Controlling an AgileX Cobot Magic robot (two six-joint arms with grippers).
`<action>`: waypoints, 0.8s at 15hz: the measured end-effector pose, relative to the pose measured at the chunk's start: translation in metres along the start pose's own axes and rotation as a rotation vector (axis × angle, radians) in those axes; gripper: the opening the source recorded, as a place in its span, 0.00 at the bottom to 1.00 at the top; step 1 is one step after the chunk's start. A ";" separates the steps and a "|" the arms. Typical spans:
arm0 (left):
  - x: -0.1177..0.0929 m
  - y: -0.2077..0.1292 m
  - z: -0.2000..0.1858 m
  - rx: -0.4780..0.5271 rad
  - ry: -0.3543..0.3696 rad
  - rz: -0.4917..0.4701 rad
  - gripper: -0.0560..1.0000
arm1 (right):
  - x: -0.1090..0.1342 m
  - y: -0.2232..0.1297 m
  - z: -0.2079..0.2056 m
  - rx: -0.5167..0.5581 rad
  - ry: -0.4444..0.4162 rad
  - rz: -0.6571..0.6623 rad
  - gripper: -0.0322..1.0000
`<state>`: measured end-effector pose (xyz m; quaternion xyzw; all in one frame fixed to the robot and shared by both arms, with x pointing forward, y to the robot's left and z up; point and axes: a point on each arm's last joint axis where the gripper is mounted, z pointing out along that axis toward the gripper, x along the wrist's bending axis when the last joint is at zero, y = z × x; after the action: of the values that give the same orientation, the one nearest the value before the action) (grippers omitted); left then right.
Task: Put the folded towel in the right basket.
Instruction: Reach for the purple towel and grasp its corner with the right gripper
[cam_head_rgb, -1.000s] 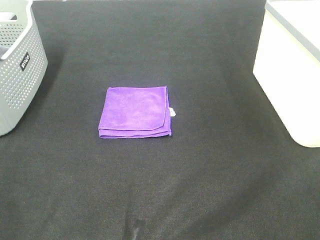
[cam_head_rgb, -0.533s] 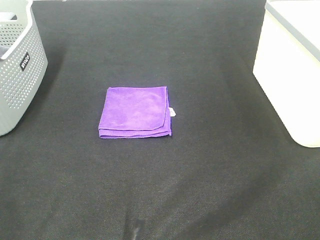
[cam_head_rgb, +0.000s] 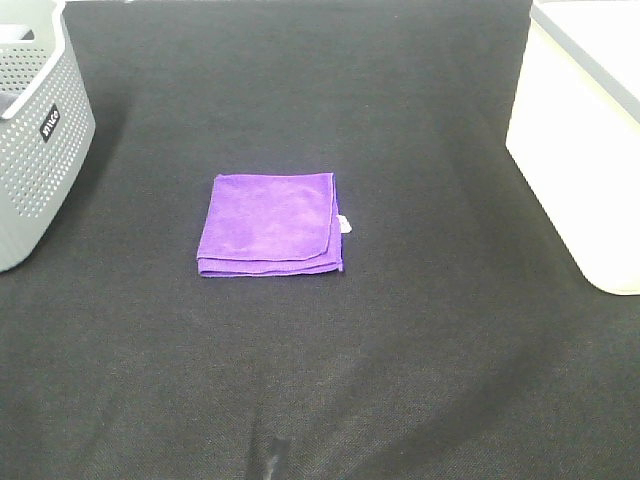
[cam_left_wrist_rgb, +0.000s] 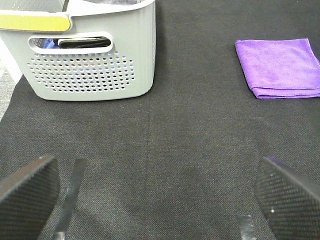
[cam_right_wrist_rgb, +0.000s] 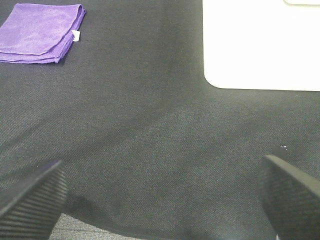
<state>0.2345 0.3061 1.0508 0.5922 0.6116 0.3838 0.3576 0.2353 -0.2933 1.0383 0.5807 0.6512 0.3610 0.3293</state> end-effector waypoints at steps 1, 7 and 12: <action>0.000 0.000 0.000 0.000 0.000 0.000 0.99 | 0.000 0.000 0.000 0.000 -0.002 -0.001 0.98; 0.000 0.000 0.000 0.000 0.000 0.000 0.99 | -0.001 0.000 0.000 -0.002 -0.009 -0.033 0.98; 0.000 0.000 0.000 0.000 0.000 0.000 0.99 | -0.001 0.098 0.017 0.299 0.080 -0.039 0.98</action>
<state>0.2345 0.3061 1.0508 0.5922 0.6116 0.3838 0.3576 0.3005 -0.2860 1.1131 0.5955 0.7215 0.2766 0.2199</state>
